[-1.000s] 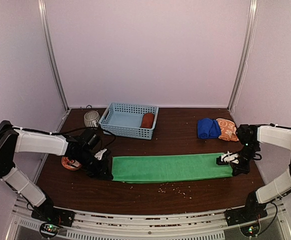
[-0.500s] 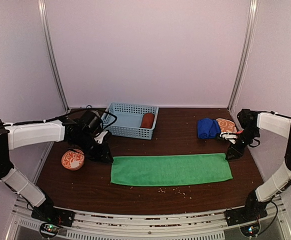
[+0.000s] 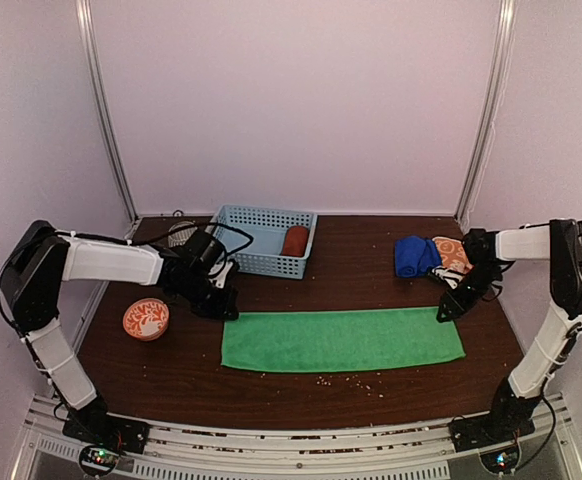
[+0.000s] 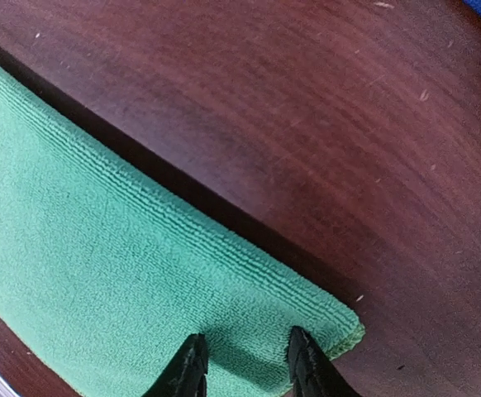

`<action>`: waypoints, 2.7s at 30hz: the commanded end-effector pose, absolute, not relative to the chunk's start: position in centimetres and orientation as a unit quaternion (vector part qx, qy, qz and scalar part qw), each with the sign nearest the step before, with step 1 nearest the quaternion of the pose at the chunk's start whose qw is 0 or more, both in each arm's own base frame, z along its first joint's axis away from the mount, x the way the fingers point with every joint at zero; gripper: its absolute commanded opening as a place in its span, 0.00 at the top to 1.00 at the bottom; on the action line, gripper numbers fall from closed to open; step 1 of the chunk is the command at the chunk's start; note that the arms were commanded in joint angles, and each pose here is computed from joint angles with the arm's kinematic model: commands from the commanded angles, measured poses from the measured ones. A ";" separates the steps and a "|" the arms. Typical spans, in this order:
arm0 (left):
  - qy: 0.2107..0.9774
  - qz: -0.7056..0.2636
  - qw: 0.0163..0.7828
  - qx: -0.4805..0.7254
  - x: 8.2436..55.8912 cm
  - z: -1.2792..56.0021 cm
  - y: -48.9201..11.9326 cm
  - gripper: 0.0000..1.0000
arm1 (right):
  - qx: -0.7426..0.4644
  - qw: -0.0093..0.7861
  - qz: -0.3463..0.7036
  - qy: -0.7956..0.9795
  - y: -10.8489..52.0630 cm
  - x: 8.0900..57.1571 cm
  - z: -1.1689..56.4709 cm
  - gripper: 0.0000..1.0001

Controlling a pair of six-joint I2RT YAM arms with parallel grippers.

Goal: Roll the towels
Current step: Pick up the towel from the center of the board.

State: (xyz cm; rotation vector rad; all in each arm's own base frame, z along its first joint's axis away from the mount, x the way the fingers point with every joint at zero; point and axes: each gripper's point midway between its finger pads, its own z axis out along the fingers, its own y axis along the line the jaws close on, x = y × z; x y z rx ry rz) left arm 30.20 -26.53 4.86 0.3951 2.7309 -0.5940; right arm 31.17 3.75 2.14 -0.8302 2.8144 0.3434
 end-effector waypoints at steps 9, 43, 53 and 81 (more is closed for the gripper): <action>0.960 -0.151 0.206 0.117 34.3 2.0 -25.8 1.00 | -0.232 0.127 0.022 0.964 0.5 36.5 1.2 0.65; 0.927 -0.224 0.247 0.171 33.1 6.6 -27.5 0.77 | -0.151 0.082 0.064 0.983 -0.2 32.1 2.0 0.57; 0.929 -0.220 0.243 0.169 33.2 6.3 -27.5 0.78 | -0.148 0.065 0.091 0.983 0.7 31.7 0.2 0.61; 0.934 -0.204 0.241 0.166 33.1 5.6 -26.9 0.78 | -0.177 0.058 0.130 0.974 4.0 31.8 -0.2 0.75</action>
